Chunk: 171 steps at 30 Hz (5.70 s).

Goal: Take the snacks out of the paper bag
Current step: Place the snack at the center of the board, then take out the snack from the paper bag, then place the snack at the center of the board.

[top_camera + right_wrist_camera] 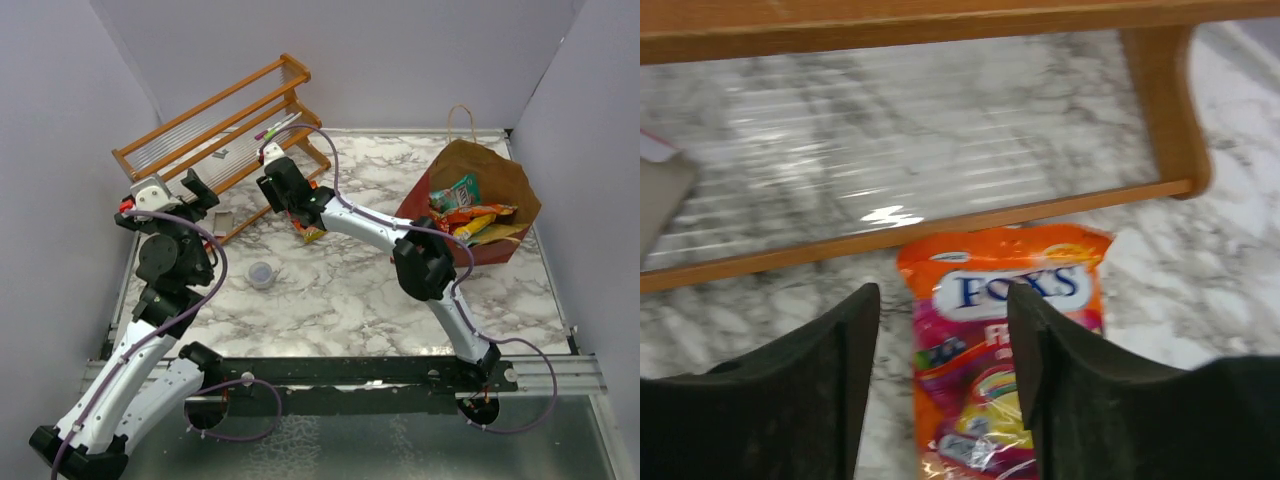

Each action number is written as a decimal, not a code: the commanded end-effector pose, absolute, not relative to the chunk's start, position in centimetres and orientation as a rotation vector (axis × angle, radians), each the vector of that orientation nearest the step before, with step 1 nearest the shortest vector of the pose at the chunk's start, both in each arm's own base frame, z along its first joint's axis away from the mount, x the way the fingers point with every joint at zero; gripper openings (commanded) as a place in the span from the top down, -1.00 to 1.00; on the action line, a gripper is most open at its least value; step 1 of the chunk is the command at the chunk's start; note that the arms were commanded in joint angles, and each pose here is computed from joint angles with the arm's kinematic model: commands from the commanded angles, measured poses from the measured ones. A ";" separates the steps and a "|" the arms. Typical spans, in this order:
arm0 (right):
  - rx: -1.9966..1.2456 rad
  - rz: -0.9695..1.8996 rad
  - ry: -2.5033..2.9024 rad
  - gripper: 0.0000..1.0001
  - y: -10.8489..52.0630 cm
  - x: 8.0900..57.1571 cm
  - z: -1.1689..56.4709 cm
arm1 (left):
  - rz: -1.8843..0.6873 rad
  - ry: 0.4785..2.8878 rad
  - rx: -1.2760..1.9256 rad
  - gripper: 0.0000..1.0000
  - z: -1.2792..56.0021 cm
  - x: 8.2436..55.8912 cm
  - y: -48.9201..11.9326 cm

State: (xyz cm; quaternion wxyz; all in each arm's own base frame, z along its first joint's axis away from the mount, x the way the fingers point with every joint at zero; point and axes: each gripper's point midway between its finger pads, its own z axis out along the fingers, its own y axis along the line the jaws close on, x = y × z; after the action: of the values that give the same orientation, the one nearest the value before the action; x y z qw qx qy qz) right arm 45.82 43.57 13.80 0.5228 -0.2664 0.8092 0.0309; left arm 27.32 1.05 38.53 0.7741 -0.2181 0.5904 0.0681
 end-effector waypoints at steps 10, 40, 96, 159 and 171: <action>-0.630 0.439 1.854 -0.27 39.9 36.7 26.6 | 0.097 1.281 -0.454 -0.98 38.7 27.7 0.3; 0.381 -0.190 1.679 -0.47 4.1 37.4 38.2 | 0.044 1.347 -0.399 -0.98 37.6 29.3 -1.7; 0.760 0.084 1.679 0.97 -2.7 39.0 31.3 | -0.013 1.374 -0.380 -0.92 37.4 29.8 -2.8; -0.807 -0.704 1.776 0.97 34.1 44.8 22.1 | 0.011 1.354 -0.407 -0.92 37.8 29.3 -1.9; -1.036 -0.575 1.816 0.97 39.5 46.1 15.4 | 0.021 1.361 -0.402 -0.92 37.6 29.5 -2.0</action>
State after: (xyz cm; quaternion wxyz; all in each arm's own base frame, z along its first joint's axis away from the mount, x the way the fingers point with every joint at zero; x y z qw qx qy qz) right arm 46.02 37.10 16.11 0.4719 -0.3872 0.7461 -0.2660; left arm 29.78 -2.58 36.25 0.7508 -0.1747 0.6369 0.0062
